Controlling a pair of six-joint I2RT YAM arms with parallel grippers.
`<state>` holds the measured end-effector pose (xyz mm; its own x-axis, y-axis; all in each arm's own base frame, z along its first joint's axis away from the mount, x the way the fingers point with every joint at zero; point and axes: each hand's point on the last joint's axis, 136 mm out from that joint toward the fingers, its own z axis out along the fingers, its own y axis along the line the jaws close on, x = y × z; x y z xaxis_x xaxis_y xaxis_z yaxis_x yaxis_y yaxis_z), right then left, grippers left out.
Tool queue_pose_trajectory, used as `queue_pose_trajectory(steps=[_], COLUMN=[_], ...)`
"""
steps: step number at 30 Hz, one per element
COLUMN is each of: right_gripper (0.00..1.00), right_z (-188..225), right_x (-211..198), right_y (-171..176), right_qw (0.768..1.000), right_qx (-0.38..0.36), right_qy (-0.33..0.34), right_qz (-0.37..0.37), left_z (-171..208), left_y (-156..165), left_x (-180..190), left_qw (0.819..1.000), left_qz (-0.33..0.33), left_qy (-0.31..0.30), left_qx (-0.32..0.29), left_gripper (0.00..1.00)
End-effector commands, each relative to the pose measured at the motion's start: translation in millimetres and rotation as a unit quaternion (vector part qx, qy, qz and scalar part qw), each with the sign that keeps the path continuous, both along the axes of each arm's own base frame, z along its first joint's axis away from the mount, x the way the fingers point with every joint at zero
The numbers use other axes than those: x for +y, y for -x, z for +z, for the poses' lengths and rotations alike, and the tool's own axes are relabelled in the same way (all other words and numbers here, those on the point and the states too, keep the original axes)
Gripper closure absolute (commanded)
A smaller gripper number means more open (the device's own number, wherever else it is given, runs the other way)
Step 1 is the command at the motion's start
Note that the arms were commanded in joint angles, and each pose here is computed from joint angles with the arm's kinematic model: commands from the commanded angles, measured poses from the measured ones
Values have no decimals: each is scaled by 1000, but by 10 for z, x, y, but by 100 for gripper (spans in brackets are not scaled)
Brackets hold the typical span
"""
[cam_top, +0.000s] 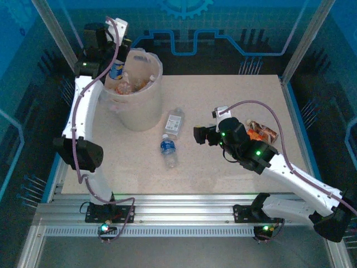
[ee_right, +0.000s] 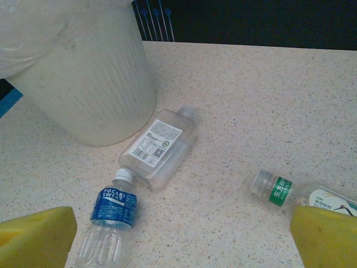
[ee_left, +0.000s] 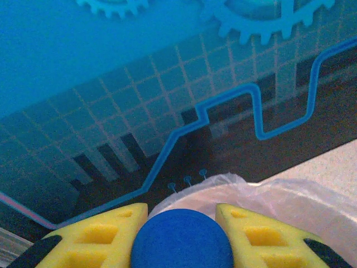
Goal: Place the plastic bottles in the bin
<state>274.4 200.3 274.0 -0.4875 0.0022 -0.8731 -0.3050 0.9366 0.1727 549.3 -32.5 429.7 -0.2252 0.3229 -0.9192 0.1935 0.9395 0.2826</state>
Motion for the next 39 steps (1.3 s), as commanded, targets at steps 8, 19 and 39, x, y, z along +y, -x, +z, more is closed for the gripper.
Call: queue_pose_trajectory(steps=[8, 19, 39], right_gripper=[0, 0, 0], right_z=[15, 24, -21], right_x=[-102, -133, -297], right_y=[-2, -17, -74], right_qw=[1000, 1000, 998], right_qx=[-4, -3, 14], right_qy=[-9, -7, -12], right_qz=[-19, -23, -67], left_z=[-472, -890, 63], left_y=[-213, -266, 86], left_x=[63, -34, -144], left_qw=[998, 993, 996], left_qz=[-2, -28, -25], left_qy=[-38, -28, 82], left_qx=[52, 108, -1], left_gripper=[97, 56, 1])
